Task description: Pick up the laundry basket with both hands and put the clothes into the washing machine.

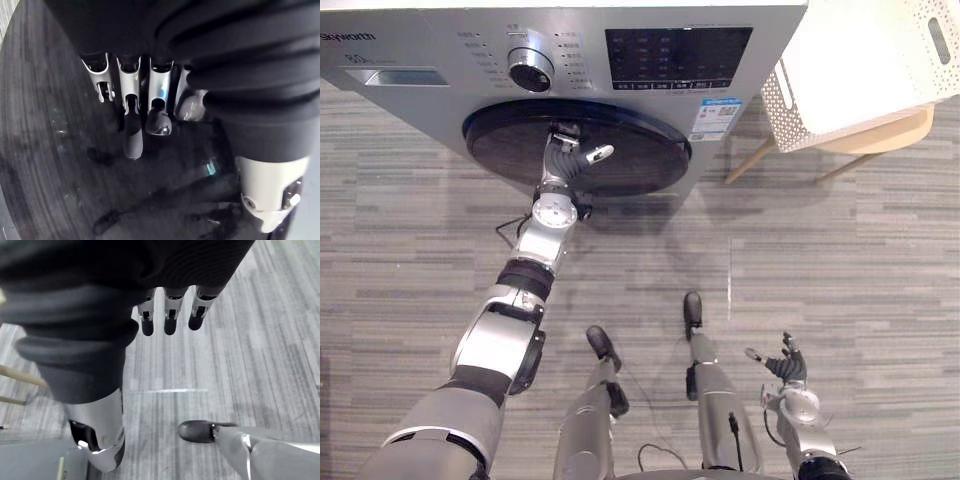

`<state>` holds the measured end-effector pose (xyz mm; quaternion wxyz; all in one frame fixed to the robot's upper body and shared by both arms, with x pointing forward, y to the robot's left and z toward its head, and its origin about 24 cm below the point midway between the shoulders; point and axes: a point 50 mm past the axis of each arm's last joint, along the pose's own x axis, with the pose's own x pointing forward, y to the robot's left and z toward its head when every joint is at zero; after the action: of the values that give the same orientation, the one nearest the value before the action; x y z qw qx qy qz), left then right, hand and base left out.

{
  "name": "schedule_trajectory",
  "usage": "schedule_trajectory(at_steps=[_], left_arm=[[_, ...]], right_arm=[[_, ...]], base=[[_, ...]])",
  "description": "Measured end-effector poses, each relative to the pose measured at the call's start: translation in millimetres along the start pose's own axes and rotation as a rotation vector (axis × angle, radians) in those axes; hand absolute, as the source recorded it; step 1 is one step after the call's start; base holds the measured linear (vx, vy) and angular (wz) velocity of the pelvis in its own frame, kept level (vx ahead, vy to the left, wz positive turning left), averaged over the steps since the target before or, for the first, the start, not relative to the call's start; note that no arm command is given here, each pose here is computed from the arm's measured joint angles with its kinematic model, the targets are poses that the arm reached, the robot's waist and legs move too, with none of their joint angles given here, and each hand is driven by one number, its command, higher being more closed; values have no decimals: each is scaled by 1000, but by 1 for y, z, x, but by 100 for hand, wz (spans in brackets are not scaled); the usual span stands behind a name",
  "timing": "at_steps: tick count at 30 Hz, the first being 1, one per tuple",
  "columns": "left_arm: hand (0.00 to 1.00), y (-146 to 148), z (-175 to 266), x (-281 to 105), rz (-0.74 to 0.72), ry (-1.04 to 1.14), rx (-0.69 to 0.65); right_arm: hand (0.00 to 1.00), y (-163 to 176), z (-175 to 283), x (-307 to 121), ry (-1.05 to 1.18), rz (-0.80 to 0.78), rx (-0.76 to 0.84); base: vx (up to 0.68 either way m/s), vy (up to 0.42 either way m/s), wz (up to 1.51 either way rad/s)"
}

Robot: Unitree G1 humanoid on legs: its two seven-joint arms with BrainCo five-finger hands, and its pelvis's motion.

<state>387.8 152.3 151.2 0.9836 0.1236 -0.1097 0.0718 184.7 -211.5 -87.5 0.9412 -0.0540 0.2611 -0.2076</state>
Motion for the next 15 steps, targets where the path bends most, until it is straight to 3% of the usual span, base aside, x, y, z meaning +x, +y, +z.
schedule_trajectory(at_steps=[3,6,10,15], left_arm=[[0,-28,-27,-39,-55,41,-86],[0,-37,-87,-102,-86,235,-114],[0,-22,-161,-197,-85,579,-95],[0,14,-204,-260,7,843,-68]], right_arm=[[0,1,-17,-11,53,-8,-14],[0,4,-27,-14,100,4,-50],[0,-3,-42,-11,175,-8,-97],[0,-18,-46,-5,209,-40,-121]], base=[[84,2,50],[99,-9,61],[101,8,87],[25,90,128]])
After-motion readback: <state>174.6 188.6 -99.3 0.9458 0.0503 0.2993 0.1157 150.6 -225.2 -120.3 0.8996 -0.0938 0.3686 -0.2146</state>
